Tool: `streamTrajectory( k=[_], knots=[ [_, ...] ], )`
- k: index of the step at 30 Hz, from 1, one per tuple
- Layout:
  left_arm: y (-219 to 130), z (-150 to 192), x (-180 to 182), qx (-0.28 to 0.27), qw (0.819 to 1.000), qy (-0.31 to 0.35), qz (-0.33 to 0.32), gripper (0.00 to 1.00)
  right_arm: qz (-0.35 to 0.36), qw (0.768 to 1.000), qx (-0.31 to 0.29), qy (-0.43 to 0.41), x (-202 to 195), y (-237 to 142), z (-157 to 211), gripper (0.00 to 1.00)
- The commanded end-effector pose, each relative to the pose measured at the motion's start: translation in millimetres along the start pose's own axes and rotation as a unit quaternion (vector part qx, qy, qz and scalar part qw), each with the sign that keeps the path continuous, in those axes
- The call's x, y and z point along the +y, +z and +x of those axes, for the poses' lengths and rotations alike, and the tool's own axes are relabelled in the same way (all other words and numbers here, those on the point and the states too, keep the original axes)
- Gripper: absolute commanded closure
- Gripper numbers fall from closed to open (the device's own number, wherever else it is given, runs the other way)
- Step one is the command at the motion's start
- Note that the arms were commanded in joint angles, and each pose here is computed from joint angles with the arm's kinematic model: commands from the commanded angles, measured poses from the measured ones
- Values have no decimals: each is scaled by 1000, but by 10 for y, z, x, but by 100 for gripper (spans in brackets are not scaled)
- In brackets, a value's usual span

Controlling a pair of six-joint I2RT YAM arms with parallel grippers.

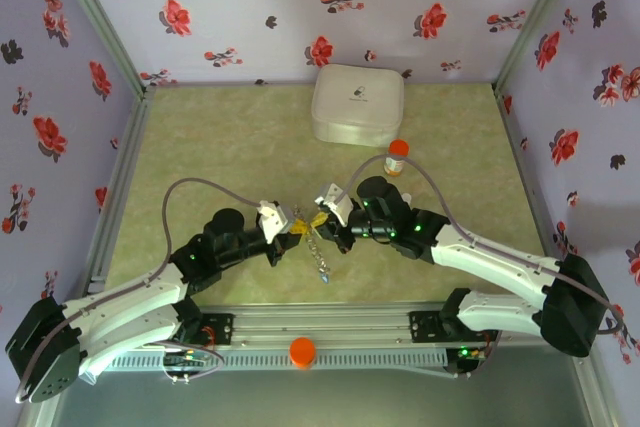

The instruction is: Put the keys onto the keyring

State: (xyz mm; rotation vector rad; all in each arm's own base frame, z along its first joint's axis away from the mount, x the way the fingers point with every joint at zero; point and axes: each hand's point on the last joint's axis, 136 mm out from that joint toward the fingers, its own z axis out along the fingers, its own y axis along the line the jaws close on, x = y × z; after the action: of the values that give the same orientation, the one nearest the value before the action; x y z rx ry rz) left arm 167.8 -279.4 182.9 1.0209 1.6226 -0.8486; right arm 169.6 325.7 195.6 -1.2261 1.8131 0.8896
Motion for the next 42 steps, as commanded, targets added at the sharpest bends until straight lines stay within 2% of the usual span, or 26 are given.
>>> streamTrajectory(
  k=[1,6,10,14,18,32,37,40,42],
  knots=[
    [-45,-332,-48,-53,998,10,14,100,21,1000,-18,1,-59,15,-71,100],
    [-73,-372,-92,-64,997,20,24,100,61,998,-11,18,-200,20,-42,100],
    [-81,-346,-72,-61,997,37,16,100,112,990,-49,72,-380,-25,-118,100],
    [-87,-390,18,-77,994,69,-18,100,100,979,-78,159,-395,60,-196,100],
    [-94,-416,90,-78,990,104,-49,100,101,969,-101,203,-426,88,-162,100],
    [-164,-547,177,-116,980,135,-90,100,26,953,-137,268,-259,176,-163,100],
    [-190,-612,196,-135,977,133,-99,100,0,953,-135,269,-182,203,-143,90],
    [-214,-711,189,-156,974,128,-100,100,-12,954,-138,266,-149,197,-125,79],
    [-201,-603,196,-151,976,121,-99,100,-19,955,-141,260,-129,168,-137,75]
  ],
)
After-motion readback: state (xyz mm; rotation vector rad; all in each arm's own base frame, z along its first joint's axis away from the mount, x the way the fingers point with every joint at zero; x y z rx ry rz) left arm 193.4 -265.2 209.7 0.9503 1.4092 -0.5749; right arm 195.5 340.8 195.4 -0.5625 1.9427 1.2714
